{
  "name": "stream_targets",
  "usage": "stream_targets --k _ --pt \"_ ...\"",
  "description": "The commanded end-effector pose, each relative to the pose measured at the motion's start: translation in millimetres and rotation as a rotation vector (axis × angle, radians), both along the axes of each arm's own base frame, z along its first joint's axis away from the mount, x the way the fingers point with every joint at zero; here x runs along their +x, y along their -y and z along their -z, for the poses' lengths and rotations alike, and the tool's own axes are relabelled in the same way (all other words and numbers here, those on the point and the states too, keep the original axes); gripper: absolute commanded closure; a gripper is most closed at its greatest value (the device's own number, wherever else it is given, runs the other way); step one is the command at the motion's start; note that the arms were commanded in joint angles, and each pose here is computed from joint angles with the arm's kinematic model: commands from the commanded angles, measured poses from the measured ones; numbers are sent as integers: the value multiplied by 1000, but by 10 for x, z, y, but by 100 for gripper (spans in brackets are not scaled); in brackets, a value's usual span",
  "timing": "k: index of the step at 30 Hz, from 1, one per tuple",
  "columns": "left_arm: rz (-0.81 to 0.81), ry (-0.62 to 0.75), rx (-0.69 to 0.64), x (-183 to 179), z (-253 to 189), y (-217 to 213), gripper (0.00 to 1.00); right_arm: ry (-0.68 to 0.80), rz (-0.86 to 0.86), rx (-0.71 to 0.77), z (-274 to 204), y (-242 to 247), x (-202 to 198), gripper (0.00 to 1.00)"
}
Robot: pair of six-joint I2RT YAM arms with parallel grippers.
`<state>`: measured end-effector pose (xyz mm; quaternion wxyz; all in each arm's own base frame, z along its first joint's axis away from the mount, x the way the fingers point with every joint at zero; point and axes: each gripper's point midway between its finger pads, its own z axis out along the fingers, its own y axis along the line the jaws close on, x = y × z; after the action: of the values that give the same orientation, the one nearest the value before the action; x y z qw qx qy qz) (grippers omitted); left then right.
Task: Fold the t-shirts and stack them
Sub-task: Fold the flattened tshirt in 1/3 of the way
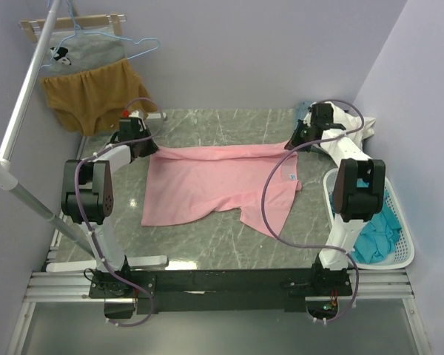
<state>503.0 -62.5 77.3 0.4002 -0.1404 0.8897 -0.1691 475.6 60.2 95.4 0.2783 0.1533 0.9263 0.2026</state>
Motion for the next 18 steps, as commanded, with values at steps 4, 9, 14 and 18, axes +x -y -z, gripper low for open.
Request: stream_targets --k 4,9,14,18 --pt "6 106 -53 -101 -388 154 98 96 15 -27 -325 -3 -120 100" --pt "5 81 -50 -206 -412 179 98 52 28 -44 -282 32 -223 100" --pt "-58 73 -26 -365 -398 65 99 17 84 -91 -180 146 -364 100" --pt "-72 -14 12 -456 -212 2 99 -46 120 -119 -31 213 -482 100"
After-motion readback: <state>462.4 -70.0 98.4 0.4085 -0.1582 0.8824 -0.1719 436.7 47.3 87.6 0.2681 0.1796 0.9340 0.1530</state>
